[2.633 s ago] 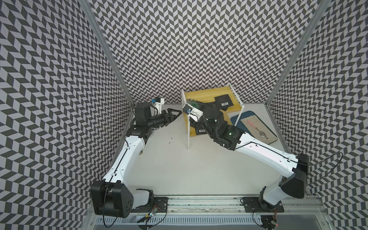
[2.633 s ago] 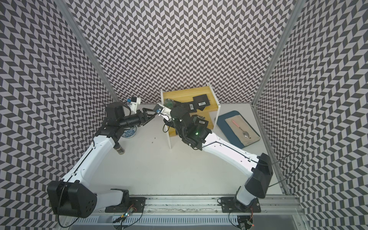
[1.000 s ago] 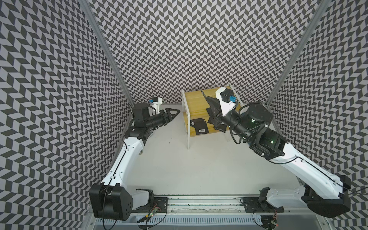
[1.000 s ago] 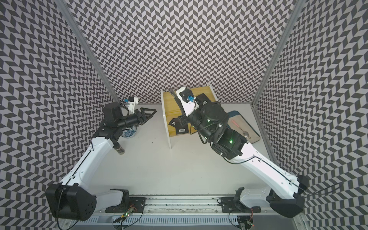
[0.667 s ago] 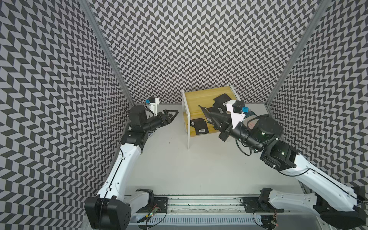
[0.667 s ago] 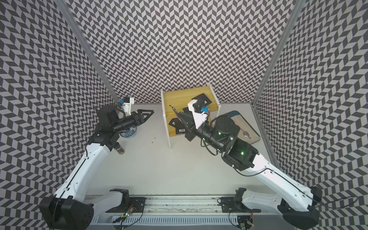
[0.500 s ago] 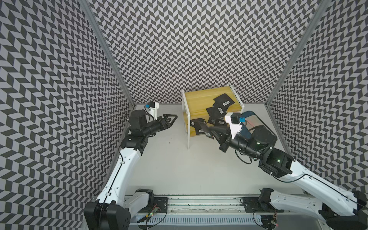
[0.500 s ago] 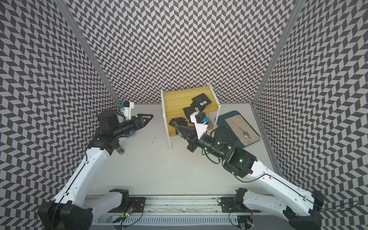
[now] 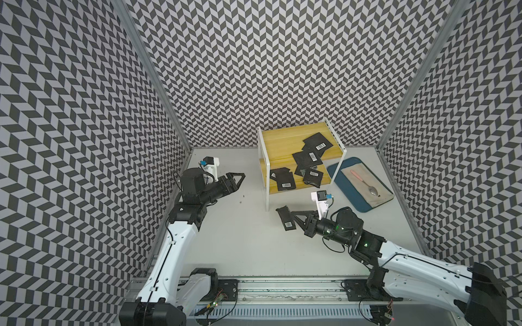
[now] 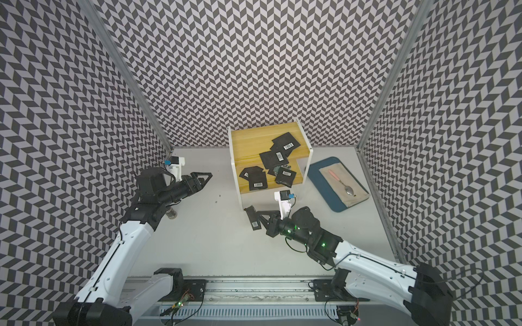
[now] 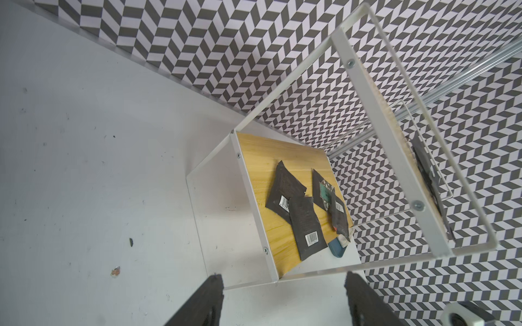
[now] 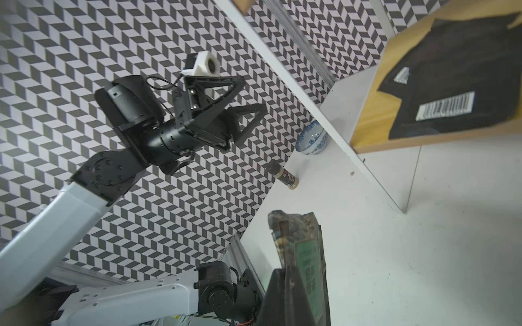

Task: Remove the tea bags from the shelf
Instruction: Place the tea bag at the center of the board.

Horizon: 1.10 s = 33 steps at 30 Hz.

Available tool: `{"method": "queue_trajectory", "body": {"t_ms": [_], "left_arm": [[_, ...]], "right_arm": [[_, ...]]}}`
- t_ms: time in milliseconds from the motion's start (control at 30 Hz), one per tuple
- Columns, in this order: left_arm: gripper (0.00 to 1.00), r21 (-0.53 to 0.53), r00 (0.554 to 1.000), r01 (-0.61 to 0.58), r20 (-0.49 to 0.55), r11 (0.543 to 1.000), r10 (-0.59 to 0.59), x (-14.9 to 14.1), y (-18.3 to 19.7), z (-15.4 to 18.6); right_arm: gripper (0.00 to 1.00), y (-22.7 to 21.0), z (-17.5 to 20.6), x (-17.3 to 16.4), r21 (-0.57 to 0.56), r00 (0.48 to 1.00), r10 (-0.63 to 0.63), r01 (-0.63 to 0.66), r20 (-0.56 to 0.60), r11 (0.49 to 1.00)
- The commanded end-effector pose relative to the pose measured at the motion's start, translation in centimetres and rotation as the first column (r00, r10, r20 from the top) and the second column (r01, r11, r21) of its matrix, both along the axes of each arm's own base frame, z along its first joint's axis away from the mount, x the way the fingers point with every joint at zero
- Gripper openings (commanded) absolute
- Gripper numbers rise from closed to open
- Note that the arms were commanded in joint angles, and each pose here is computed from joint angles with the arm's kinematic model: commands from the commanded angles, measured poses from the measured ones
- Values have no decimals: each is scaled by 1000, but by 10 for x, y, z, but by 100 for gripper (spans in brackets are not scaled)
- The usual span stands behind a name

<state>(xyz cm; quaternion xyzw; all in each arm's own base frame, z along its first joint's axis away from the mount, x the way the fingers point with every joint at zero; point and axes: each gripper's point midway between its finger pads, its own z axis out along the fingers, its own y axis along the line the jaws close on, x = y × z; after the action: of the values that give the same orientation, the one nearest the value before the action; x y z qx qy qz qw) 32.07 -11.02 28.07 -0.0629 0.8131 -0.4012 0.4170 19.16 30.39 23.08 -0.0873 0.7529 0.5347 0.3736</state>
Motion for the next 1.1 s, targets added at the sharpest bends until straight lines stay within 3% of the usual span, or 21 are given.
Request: {"method": "queue_trajectory", "body": {"t_ms": [0, 200, 333, 467, 1067], "left_arm": [[72, 2, 1000, -13, 3, 1000, 13, -1, 4, -3], [72, -16, 1000, 7, -19, 1000, -7, -2, 1, -12], [72, -24, 999, 16, -28, 1000, -16, -3, -1, -17], [72, -31, 999, 27, -32, 999, -28, -4, -3, -19], [72, -44, 999, 29, -40, 999, -31, -3, -2, -28]], "right_arm": [[0, 2, 24, 4, 222, 998, -20, 33, -60, 974], [0, -7, -13, 17, 319, 962, -67, 153, -265, 935], [0, 17, -32, 16, 270, 945, -4, 97, -327, 958], [0, 24, -40, 20, 328, 929, 20, 110, -369, 938], [2, 46, -129, 42, 169, 816, -87, 221, -571, 961]]}}
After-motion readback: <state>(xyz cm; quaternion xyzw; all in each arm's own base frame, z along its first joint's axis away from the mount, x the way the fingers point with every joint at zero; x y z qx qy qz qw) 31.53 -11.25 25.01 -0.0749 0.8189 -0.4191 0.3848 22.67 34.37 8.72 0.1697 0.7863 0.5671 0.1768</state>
